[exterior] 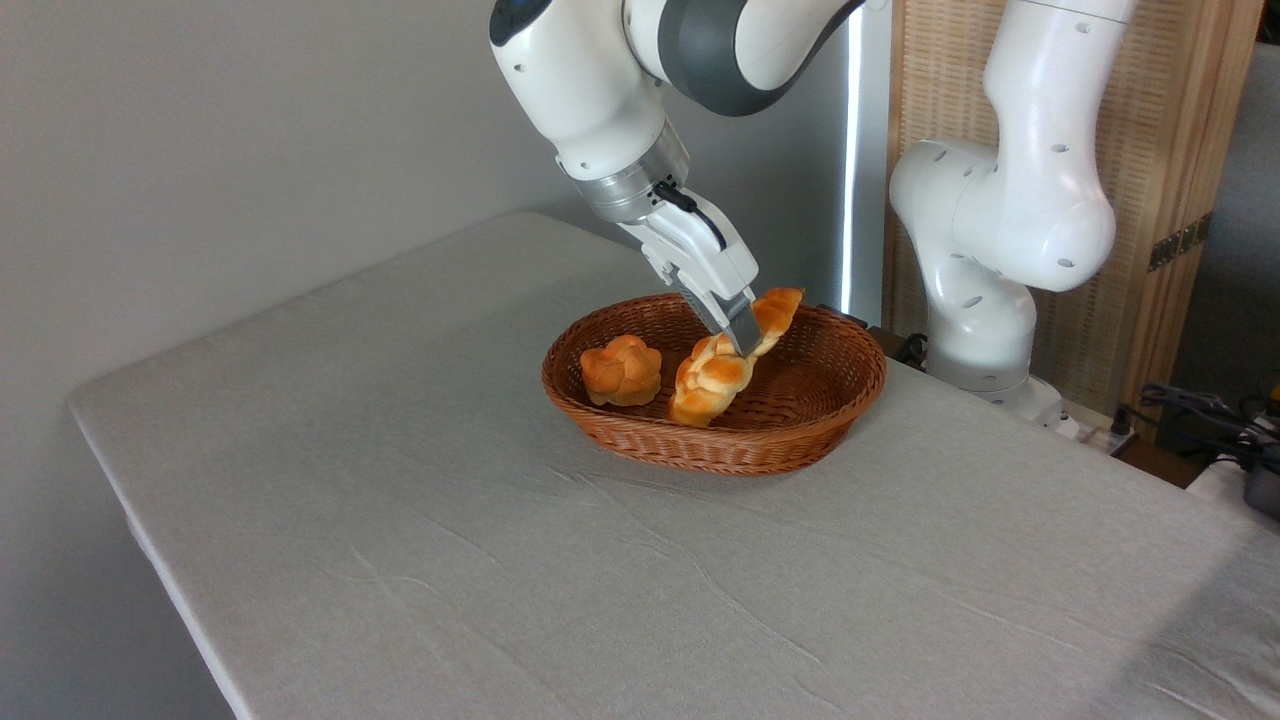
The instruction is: Put bread into the basket
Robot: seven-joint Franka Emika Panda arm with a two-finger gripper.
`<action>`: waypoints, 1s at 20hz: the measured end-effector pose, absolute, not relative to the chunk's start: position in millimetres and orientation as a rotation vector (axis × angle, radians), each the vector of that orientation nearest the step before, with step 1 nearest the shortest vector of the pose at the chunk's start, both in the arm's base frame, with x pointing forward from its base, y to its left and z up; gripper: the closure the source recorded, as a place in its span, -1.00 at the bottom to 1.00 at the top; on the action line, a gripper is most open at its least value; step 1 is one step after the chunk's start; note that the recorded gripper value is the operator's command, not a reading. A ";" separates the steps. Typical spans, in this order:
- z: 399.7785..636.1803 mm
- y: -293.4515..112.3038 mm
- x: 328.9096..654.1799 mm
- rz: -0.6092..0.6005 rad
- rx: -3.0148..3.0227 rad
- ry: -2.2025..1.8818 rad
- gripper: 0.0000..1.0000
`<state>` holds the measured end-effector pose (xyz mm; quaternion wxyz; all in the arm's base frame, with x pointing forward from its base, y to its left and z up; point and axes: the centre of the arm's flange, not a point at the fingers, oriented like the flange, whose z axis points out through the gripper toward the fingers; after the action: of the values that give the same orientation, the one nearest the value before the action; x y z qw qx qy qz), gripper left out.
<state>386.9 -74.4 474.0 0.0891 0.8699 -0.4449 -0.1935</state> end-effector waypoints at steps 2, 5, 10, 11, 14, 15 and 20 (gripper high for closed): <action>474.0 -74.3 386.9 -0.576 2.588 -1.323 -1.00; 474.1 -74.3 386.9 -0.575 2.588 -1.323 -1.00; 477.3 -73.4 387.9 -0.562 2.593 -1.322 -1.00; 481.9 -72.9 390.0 -0.545 2.599 -1.323 -1.00; 517.6 -69.5 406.2 -0.414 2.646 -1.328 -1.00; 534.6 -65.1 414.3 -0.355 2.667 -1.320 -1.00; 611.8 -41.0 477.2 -0.102 2.766 -1.265 -1.00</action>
<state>477.2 -41.0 611.8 0.0491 0.9078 -0.4152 -0.0335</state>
